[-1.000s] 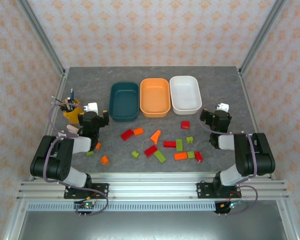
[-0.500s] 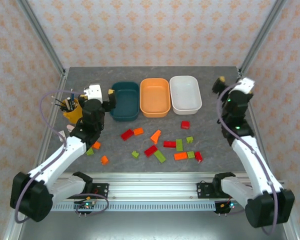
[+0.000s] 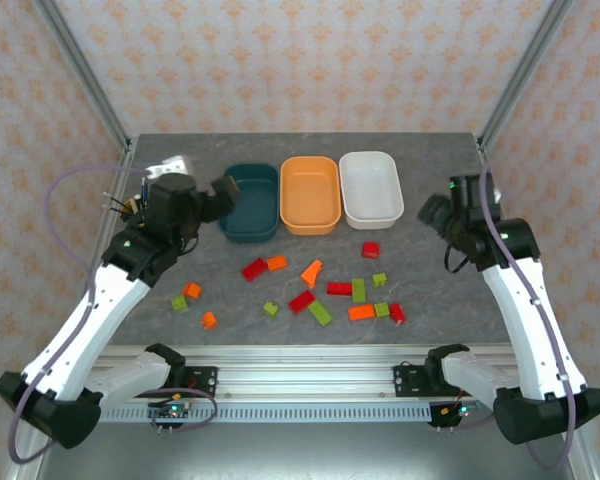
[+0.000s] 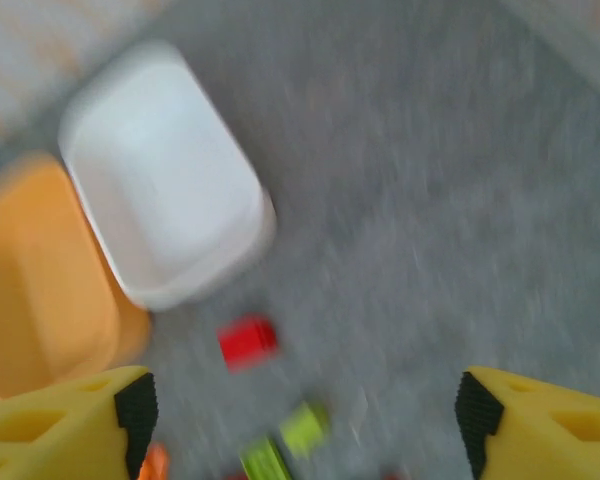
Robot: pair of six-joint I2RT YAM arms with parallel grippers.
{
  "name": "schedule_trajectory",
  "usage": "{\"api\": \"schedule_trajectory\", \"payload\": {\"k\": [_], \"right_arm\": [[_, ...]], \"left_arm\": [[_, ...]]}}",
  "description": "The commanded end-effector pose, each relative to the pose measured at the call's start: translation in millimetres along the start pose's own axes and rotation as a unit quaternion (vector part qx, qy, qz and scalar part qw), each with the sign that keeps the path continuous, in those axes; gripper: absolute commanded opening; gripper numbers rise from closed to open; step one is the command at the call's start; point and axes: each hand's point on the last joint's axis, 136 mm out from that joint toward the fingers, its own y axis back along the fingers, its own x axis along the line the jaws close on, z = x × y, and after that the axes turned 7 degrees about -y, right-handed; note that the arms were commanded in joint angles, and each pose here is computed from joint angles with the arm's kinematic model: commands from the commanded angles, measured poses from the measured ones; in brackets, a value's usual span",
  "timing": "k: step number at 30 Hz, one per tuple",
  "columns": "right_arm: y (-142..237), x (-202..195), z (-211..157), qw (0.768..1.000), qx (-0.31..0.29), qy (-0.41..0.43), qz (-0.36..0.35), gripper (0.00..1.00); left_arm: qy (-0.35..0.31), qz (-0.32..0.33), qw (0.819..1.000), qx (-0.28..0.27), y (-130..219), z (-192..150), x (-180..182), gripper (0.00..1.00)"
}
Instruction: Sort the legos into containers by color
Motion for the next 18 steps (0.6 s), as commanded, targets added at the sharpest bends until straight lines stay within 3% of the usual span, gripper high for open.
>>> {"api": "schedule_trajectory", "payload": {"k": [1,8,13,18], "right_arm": [[-4.5,-61.7,-103.2,0.975,0.191,0.04,-0.108,0.77],[-52.6,-78.7,-181.0,0.945,0.3,0.058,-0.113,0.65],[-71.2,-92.1,-205.1,0.923,0.334,0.11,-0.153,0.61],[-81.8,-91.7,-205.6,0.92,0.329,0.121,-0.177,0.61]], "left_arm": [[-0.071,-0.075,0.984,0.147,7.8,-80.4,-34.9,1.0],[-0.163,-0.137,0.954,0.21,15.9,-165.5,-81.5,0.96],[-0.189,-0.151,0.943,0.228,14.0,-187.8,-96.2,0.94],[-0.193,-0.157,0.941,0.231,14.9,-191.3,-100.7,0.93]]}}
